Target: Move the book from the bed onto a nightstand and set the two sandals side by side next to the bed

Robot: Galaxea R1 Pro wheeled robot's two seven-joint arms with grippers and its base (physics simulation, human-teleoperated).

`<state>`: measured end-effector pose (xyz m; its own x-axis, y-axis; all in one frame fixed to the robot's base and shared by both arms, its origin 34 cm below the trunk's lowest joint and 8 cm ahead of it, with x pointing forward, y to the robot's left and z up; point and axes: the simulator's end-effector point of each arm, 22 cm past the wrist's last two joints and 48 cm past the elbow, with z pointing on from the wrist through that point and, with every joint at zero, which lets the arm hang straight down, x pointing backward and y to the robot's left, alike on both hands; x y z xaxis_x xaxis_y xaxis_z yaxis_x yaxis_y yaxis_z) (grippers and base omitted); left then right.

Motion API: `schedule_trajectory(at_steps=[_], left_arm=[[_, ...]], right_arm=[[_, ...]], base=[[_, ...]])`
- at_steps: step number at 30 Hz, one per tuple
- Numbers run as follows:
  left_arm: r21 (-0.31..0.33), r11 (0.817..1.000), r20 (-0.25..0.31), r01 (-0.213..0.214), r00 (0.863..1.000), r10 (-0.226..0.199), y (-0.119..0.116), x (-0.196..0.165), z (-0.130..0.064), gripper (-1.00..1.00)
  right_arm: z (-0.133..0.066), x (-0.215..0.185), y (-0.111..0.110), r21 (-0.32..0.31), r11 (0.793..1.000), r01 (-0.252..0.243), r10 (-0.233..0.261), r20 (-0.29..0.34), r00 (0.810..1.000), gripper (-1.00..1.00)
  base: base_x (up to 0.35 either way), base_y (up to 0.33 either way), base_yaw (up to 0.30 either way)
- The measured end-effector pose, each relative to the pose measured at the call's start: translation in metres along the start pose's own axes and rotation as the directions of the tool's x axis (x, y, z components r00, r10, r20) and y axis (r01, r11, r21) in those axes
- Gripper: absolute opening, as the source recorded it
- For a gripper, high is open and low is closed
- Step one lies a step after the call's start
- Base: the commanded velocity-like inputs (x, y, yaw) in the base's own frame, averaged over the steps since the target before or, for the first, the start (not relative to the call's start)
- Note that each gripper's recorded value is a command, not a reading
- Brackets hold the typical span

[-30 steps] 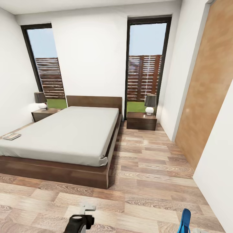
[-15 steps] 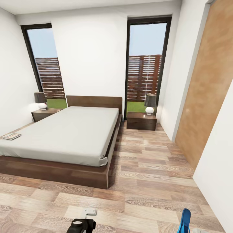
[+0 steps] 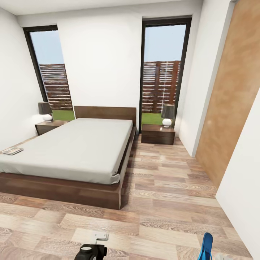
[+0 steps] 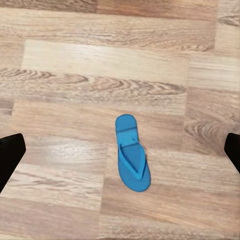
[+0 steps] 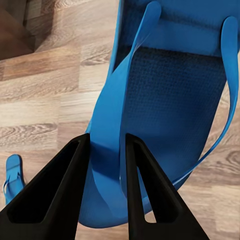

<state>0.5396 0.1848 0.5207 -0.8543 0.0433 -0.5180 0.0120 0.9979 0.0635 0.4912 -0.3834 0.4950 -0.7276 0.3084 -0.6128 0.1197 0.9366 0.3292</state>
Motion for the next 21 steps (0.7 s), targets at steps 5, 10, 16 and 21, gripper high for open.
schedule_trajectory(at_steps=[5, 10, 16, 21], left_arm=[[0.004, 1.0, -0.001, 0.003, 1.0, -0.003, -0.001, 0.006, 0.008, 1.0], [0.006, 1.0, -0.001, 0.003, 1.0, -0.003, -0.003, 0.012, 0.015, 1.0], [0.01, 1.0, -0.002, 0.007, 1.0, -0.007, -0.006, 0.02, 0.024, 1.0], [0.01, 1.0, -0.002, 0.008, 1.0, -0.008, -0.006, 0.026, 0.032, 1.0]], right_arm=[[0.006, 0.003, -0.005, -0.002, 1.0, -0.012, 0.012, 0.0, 1.0, -1.0], [0.016, 0.007, 0.009, -0.058, 0.994, -0.093, 0.086, -0.119, 0.989, -1.0], [0.022, -0.017, 0.086, -0.225, 0.953, -0.201, 0.127, -0.306, 0.944, -1.0], [0.023, -0.028, 0.107, -0.279, 0.941, -0.189, 0.094, -0.323, 0.942, -1.0]], base=[[0.0, 0.0, 0.0], [0.0, 0.0, 0.0], [0.0, 0.0, 0.0], [0.0, 0.0, 0.0]])
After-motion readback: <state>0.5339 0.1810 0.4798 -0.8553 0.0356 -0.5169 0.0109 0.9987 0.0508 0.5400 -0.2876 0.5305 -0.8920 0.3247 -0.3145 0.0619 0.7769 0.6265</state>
